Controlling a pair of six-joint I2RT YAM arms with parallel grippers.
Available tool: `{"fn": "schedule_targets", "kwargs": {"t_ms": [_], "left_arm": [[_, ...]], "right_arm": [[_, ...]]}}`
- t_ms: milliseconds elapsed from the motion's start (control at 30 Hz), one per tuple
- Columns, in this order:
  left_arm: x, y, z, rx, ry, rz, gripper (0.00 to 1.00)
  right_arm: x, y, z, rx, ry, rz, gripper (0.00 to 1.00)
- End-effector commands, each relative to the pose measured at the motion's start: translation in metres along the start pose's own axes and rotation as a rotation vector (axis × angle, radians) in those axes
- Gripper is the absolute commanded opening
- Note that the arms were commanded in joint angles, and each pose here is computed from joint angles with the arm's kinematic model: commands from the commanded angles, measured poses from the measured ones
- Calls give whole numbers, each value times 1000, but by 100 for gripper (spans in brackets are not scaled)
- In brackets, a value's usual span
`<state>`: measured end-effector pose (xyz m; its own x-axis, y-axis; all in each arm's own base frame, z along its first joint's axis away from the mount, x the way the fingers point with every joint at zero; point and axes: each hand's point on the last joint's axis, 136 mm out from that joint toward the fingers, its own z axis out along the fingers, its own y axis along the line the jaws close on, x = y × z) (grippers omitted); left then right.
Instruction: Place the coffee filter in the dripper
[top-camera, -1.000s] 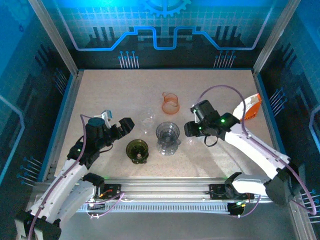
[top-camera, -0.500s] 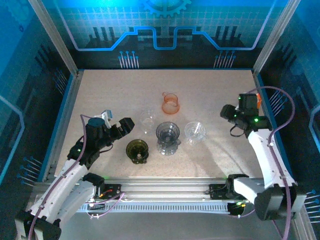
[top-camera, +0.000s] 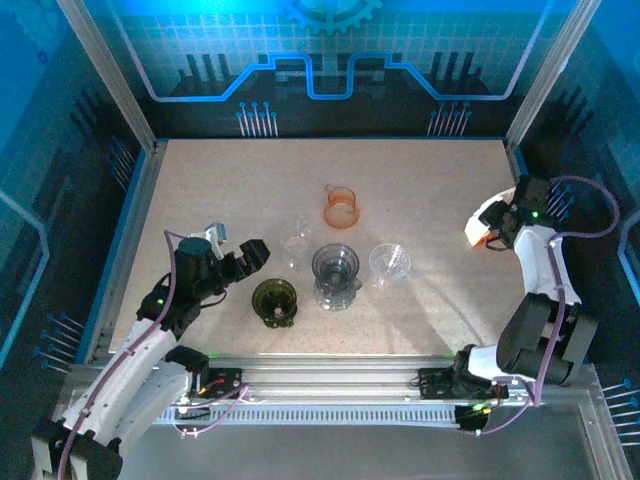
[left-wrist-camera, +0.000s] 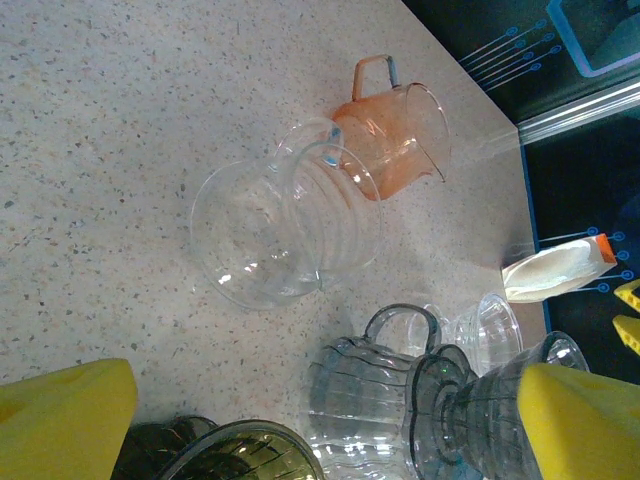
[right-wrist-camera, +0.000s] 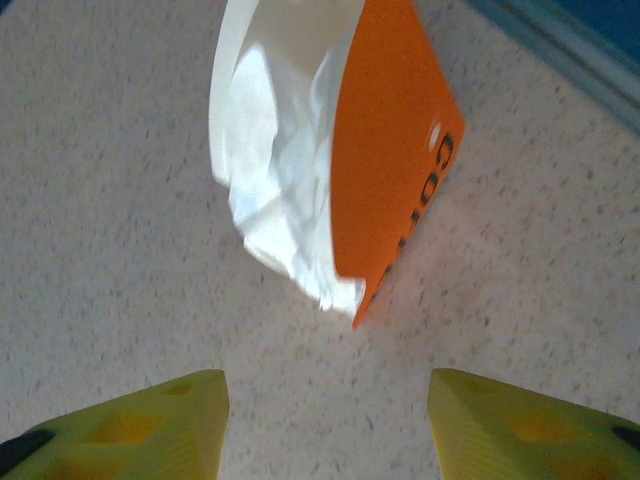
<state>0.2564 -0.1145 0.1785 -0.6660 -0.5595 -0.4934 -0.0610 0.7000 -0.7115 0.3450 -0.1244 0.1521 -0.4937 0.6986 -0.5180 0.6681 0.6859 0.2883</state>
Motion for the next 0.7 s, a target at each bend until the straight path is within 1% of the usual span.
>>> {"fn": "schedule_targets", "kwargs": {"t_ms": [0,200,300,500,667], "left_arm": [[1,-2,0,20,-1,39,99],[1,-4,3,28,6,38,99],[1,-4,4,29,13,36,99],[1,-4,6,34,11,27,99],[1,-4,9,37,19,18,99]], "right_arm": [[-31,-8,2,13,-58,61,55],[-43,-24,22,52,-29,84,53],[-50,-22,29,36,-28,74,52],[-59,-10,31,-33,-65,66,52],[-61,-11,38,-19,-48,75,52]]}}
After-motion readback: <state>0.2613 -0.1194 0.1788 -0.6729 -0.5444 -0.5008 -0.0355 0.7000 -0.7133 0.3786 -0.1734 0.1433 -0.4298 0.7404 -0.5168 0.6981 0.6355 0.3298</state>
